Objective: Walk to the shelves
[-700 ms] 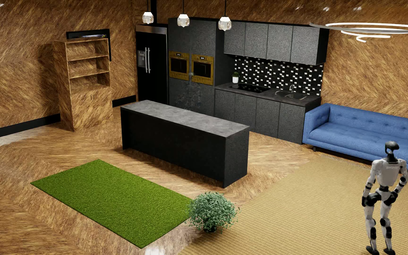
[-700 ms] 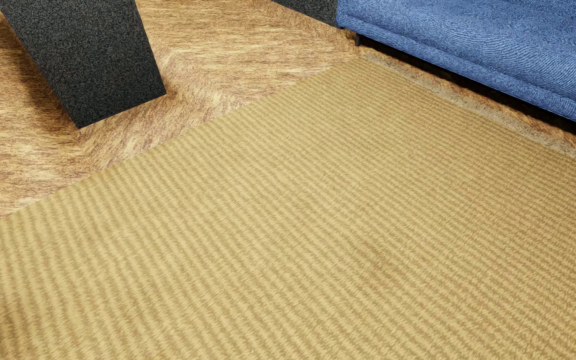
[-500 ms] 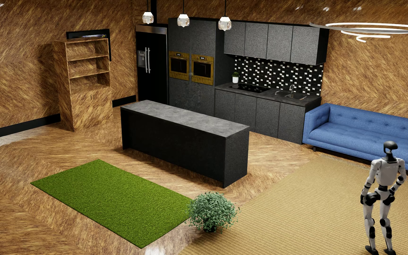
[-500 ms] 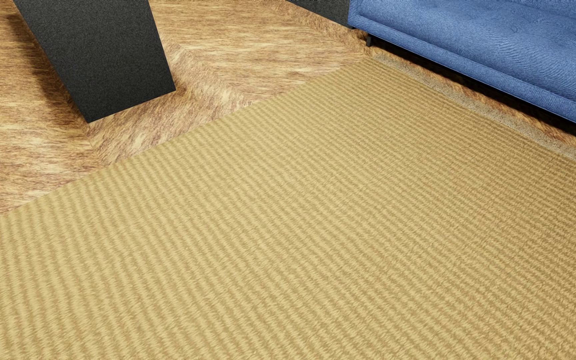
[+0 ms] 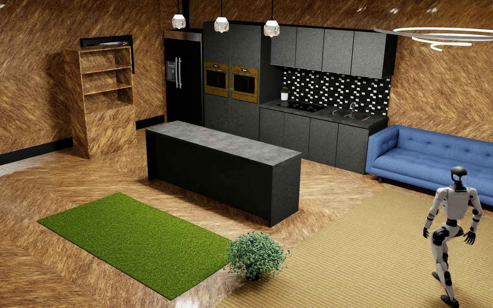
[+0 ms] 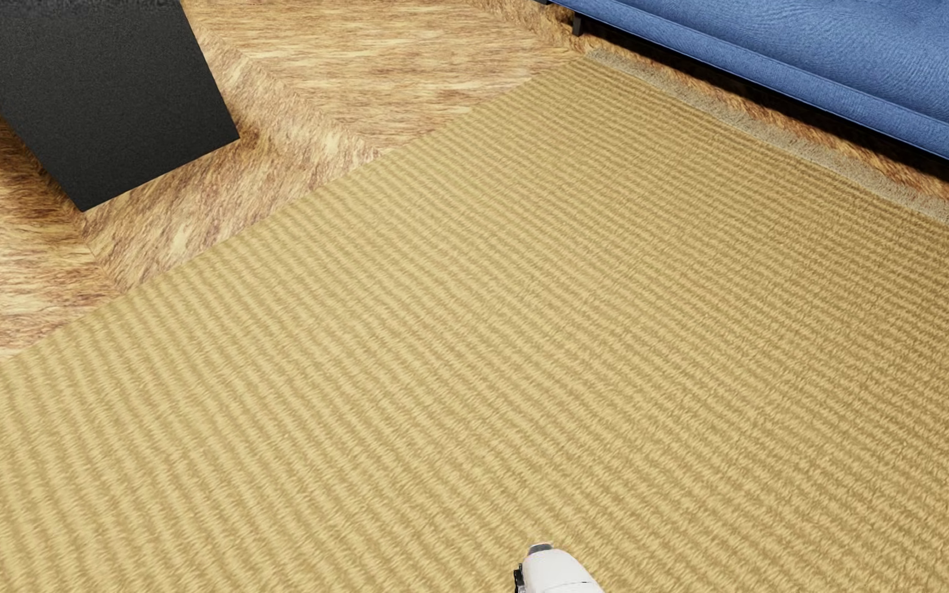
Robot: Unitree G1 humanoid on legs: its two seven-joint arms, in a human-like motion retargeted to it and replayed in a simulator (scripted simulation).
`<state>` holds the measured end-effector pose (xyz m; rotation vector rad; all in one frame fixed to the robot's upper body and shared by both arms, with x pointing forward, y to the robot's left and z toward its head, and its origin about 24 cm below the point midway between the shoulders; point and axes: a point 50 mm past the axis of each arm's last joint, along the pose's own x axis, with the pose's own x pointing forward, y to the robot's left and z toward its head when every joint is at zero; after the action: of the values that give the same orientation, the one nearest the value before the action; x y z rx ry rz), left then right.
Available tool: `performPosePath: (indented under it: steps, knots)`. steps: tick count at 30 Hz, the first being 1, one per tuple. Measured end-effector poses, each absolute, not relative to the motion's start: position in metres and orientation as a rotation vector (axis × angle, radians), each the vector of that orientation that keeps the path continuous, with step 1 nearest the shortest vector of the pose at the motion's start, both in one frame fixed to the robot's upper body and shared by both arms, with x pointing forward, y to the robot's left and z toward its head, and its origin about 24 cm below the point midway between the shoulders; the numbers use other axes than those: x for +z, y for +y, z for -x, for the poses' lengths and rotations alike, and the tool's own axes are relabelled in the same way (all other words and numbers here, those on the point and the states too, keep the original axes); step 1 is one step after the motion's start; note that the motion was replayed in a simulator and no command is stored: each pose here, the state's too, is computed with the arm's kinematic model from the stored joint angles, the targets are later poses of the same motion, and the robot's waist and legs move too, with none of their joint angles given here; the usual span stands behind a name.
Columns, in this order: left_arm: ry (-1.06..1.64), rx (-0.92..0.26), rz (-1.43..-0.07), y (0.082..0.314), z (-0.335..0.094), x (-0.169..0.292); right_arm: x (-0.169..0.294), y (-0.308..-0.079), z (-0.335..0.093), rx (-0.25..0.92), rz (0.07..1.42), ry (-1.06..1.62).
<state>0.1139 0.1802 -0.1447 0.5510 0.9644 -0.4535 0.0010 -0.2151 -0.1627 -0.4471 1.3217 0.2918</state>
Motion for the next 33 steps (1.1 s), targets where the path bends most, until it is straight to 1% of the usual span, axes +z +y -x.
performPosePath:
  steps: [1, 2, 3, 4, 5, 6, 8, 9, 10, 11, 12, 13, 14, 15, 17, 19, 21, 22, 23, 24, 25, 26, 27, 29, 30, 32, 33]
  knots:
    - [0.954, -0.441, -0.551, 0.182, -0.119, -0.143, -0.164, -0.217, 0.006, 0.297, 0.455, 1.352]
    - [0.963, -0.449, -0.566, 0.183, -0.120, -0.144, -0.164, -0.221, 0.009, 0.274, 0.450, 1.365]
    - [0.980, -0.456, -0.578, 0.183, -0.117, -0.147, -0.164, -0.222, 0.009, 0.276, 0.457, 1.370]
    - [0.969, -0.513, -0.603, 0.179, -0.111, -0.146, -0.164, -0.222, 0.012, 0.285, 0.463, 1.380]
    - [1.020, -0.446, -0.558, 0.185, -0.104, -0.151, -0.164, -0.222, 0.015, 0.277, 0.457, 1.392]
    - [1.050, -0.514, -0.588, 0.179, -0.090, -0.155, -0.162, -0.226, 0.017, 0.282, 0.469, 1.389]
    - [1.120, -0.525, -0.580, 0.183, -0.063, -0.160, -0.165, -0.221, 0.017, 0.304, 0.473, 1.404]
    - [1.133, -0.538, -0.573, 0.180, -0.058, -0.162, -0.164, -0.222, 0.007, 0.282, 0.465, 1.370]
    - [1.135, -0.515, -0.551, 0.182, -0.054, -0.161, -0.165, -0.214, -0.004, 0.287, 0.446, 1.330]
    - [1.163, -0.544, -0.573, 0.184, -0.044, -0.162, -0.164, -0.213, -0.011, 0.305, 0.461, 1.308]
    - [1.195, -0.527, -0.555, 0.185, -0.034, -0.164, -0.162, -0.210, -0.022, 0.307, 0.456, 1.264]
    - [1.200, -0.472, -0.518, 0.188, -0.034, -0.163, -0.161, -0.206, -0.034, 0.315, 0.453, 1.220]
    - [1.203, -0.452, -0.500, 0.191, -0.028, -0.161, -0.158, -0.204, -0.044, 0.301, 0.437, 1.179]
    - [1.218, -0.494, -0.527, 0.191, -0.021, -0.162, -0.154, -0.206, -0.057, 0.307, 0.456, 1.133]
    - [1.237, -0.477, -0.514, 0.194, -0.013, -0.161, -0.145, -0.208, -0.085, 0.302, 0.477, 1.040]
    - [1.267, -0.493, -0.514, 0.193, -0.002, -0.162, -0.137, -0.213, -0.107, 0.291, 0.500, 0.973]
    - [1.281, -0.508, -0.523, 0.194, 0.004, -0.162, -0.136, -0.218, -0.110, 0.251, 0.486, 0.976]
    - [1.290, -0.518, -0.525, 0.193, 0.007, -0.163, -0.139, -0.217, -0.104, 0.231, 0.462, 0.998]
    - [1.308, -0.526, -0.539, 0.195, 0.010, -0.164, -0.145, -0.213, -0.091, 0.238, 0.447, 1.043]
    - [1.312, -0.534, -0.550, 0.195, 0.009, -0.165, -0.151, -0.213, -0.075, 0.244, 0.444, 1.097]
    - [1.285, -0.518, -0.541, 0.195, 0.001, -0.164, -0.154, -0.211, -0.066, 0.283, 0.464, 1.125]
    - [1.256, -0.489, -0.532, 0.195, -0.011, -0.163, -0.154, -0.209, -0.062, 0.294, 0.460, 1.130]
    - [1.231, -0.485, -0.545, 0.196, -0.024, -0.163, -0.156, -0.207, -0.055, 0.313, 0.467, 1.150]
    - [1.133, -0.455, -0.551, 0.196, -0.057, -0.157, -0.158, -0.209, -0.041, 0.311, 0.463, 1.189]
    - [1.064, -0.480, -0.574, 0.194, -0.074, -0.151, -0.157, -0.209, -0.033, 0.324, 0.464, 1.198]
    - [0.968, -0.402, -0.569, 0.202, -0.111, -0.140, -0.157, -0.216, -0.022, 0.287, 0.452, 1.237]
    - [0.928, -0.380, -0.579, 0.205, -0.127, -0.134, -0.159, -0.216, -0.015, 0.298, 0.458, 1.261]
